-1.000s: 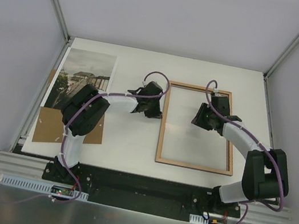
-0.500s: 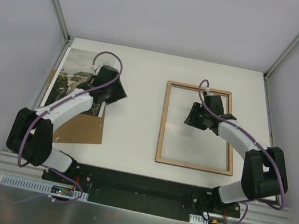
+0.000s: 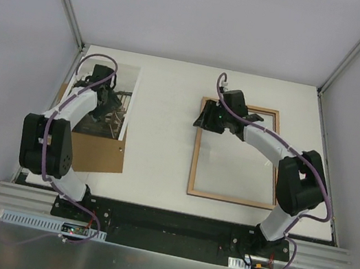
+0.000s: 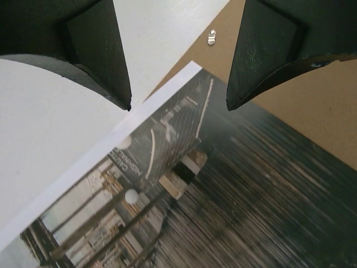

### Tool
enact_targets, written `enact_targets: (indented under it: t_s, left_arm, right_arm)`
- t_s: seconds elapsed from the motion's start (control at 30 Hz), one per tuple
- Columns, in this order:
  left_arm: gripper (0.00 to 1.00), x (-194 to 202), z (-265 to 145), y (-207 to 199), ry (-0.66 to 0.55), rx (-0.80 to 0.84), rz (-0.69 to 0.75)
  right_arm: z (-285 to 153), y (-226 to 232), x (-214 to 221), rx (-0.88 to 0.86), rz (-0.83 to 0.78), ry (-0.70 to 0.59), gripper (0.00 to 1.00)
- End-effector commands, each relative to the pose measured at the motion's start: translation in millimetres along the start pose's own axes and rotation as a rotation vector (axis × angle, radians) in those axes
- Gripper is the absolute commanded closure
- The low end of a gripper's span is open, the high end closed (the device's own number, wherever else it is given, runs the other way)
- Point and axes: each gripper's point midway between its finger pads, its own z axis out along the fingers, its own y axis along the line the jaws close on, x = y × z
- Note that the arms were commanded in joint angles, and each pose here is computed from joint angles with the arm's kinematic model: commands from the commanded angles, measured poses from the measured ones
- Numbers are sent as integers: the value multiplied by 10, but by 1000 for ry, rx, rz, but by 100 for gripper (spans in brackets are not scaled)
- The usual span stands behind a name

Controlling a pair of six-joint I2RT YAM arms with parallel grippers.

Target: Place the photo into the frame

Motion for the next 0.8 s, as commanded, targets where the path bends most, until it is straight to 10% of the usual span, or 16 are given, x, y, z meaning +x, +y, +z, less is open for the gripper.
enact_targets:
  t_s: [0.0,0.77]
  left_arm:
    - [32,-92,156,91,35,-81,22]
    - [36,780,592,39,253,-11,-65]
  right_arm:
    - [-108,53,-67,-18,1,-26,48]
    - [-376,-235,182,57,-49,-49,48]
